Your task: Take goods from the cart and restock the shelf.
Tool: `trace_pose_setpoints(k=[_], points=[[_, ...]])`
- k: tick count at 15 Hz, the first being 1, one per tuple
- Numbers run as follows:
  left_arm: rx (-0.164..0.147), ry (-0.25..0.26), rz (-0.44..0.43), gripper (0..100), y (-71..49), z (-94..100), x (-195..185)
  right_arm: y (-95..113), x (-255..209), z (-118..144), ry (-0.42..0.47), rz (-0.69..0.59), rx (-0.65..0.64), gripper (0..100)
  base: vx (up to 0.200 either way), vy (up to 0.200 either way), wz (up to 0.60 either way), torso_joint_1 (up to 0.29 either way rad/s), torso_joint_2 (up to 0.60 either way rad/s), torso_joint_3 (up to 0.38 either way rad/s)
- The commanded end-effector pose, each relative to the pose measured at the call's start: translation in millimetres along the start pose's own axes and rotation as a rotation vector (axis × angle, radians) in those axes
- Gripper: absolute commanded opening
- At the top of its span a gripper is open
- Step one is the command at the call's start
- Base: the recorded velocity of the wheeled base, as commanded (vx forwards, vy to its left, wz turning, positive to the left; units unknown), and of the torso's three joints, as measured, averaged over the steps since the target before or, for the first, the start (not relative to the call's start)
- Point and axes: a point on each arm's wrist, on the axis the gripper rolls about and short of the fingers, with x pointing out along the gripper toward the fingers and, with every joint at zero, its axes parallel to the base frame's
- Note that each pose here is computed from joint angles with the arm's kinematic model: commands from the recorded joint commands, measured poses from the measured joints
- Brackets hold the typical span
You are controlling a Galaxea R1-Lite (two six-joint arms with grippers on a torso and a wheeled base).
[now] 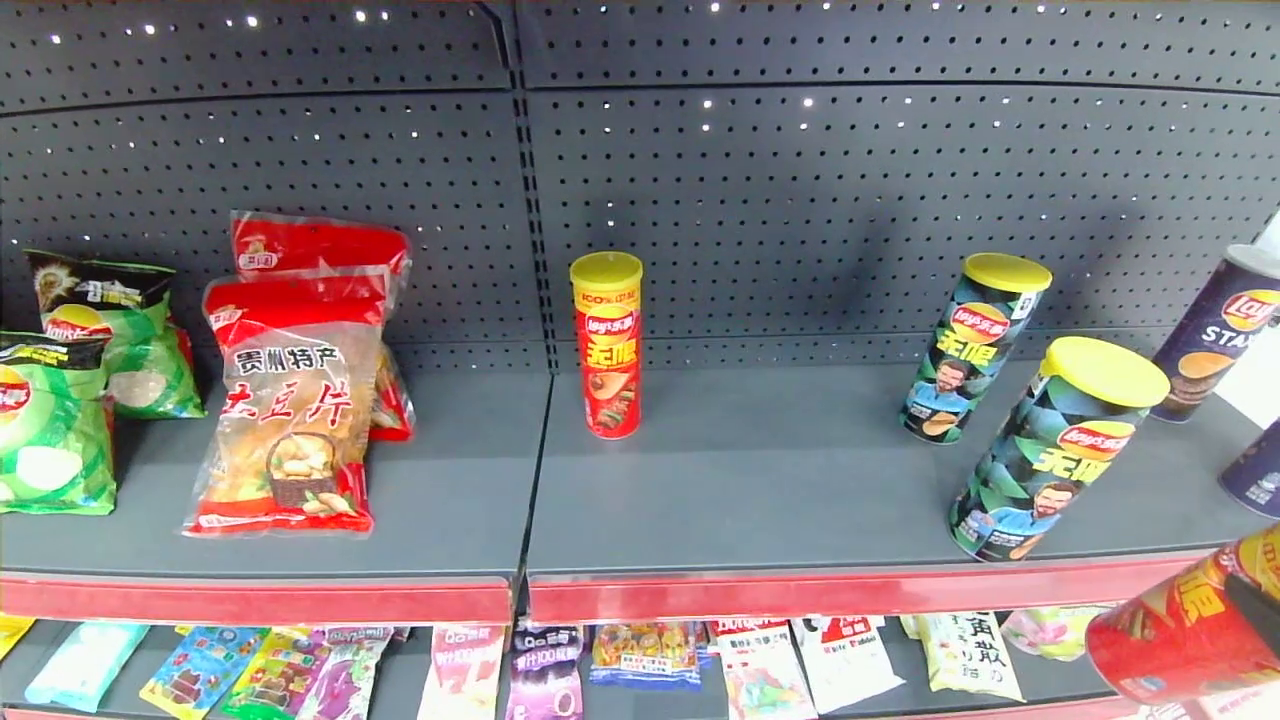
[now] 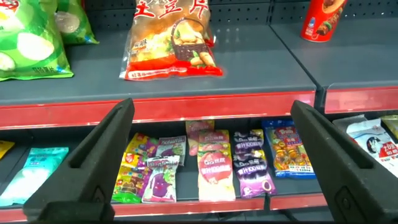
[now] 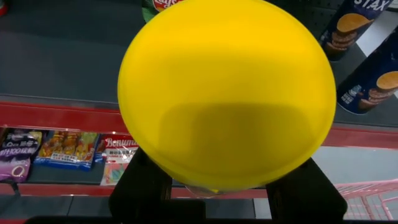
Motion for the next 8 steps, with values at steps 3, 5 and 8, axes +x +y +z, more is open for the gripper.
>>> trace_pose_setpoints(k=[3, 5, 8], points=[[0.0, 0.001, -0.001, 100, 0.0, 0.0, 0.1, -0.8, -9.5, -7.6, -0.033, -0.012, -0.003, 0, 0.0, 0.0, 0.0, 0.0, 0.0, 0.0], [0.0, 0.001, -0.001, 100, 0.0, 0.0, 0.1, -1.0, -12.4, -9.7, -0.042, -0.014, -0.032, 0, 0.0, 0.0, 0.0, 0.0, 0.0, 0.0], [0.0, 0.001, -0.001, 100, 0.0, 0.0, 0.1, -1.9, -23.1, -16.5, -0.012, -0.009, -0.051, 0, 0.0, 0.0, 0.0, 0.0, 0.0, 0.0]])
